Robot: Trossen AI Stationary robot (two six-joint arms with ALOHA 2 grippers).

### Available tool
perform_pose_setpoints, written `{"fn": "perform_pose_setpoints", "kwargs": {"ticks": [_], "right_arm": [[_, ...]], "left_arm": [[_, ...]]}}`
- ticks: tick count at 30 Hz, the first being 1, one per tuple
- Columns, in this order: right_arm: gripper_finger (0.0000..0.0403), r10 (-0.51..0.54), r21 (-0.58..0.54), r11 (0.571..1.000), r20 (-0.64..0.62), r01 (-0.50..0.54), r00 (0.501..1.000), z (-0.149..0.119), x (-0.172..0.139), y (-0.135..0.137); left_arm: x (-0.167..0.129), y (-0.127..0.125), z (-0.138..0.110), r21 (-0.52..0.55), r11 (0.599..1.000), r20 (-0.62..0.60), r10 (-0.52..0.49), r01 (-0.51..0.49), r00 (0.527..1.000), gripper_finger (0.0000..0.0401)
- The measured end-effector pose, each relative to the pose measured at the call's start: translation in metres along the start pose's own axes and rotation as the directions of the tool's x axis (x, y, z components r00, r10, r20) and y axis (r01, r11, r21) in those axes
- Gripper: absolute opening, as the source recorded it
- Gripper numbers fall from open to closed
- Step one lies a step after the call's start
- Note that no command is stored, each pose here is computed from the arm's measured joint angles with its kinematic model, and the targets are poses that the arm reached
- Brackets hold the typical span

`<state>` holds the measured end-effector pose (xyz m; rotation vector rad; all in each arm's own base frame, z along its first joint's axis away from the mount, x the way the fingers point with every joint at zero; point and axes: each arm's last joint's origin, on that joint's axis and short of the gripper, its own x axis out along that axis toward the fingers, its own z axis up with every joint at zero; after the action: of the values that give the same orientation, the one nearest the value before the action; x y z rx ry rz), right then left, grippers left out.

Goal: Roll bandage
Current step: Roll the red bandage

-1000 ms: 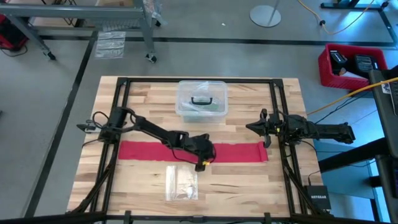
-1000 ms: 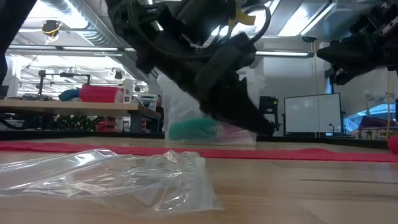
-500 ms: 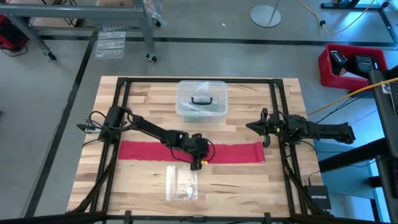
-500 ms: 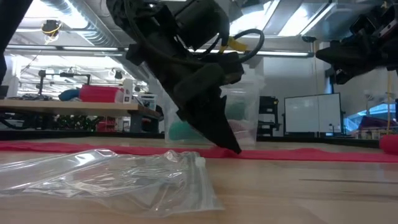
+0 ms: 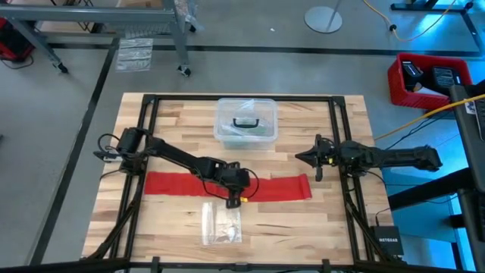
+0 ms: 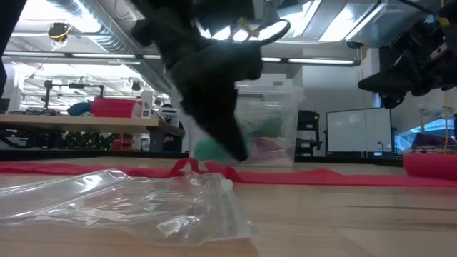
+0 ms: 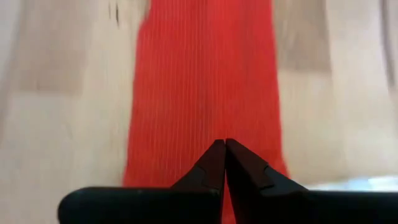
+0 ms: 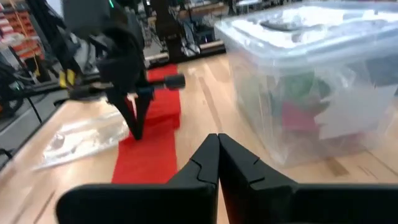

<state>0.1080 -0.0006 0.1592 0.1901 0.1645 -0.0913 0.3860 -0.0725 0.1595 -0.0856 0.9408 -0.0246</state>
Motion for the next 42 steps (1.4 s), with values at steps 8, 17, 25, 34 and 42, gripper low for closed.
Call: {"fn": "perform_pose_setpoints", "kwargs": {"ticks": [8,17,25,34,42], "right_arm": [[0.0010,0.007,0.053,0.999,-0.088,-0.002,0.996,0.039,0.001,0.009],[0.0010,0.056,0.175,0.984,-0.442,0.025,0.895,0.069,-0.002,0.019],[0.0010,0.144,0.293,0.954,-0.622,0.058,0.770,0.071,-0.010,0.033],[0.0010,0.136,0.349,0.883,-0.829,0.314,0.542,0.028,-0.009,0.038],[0.0010,0.053,0.222,0.919,-0.888,0.325,0.456,-0.011,0.011,0.042]], "left_arm": [[-0.015,0.008,0.047,0.081,0.997,0.240,-0.009,-0.011,0.971,0.0005],[-0.012,0.033,0.067,0.059,0.997,0.430,0.016,-0.046,0.903,0.0005],[-0.011,0.032,0.075,0.075,0.997,0.527,-0.023,-0.020,0.850,0.0005],[0.010,0.018,0.068,0.120,0.993,0.514,-0.055,-0.008,0.856,0.0005],[0.020,0.021,0.066,0.089,0.996,0.513,-0.047,0.001,0.857,0.0005]]}}
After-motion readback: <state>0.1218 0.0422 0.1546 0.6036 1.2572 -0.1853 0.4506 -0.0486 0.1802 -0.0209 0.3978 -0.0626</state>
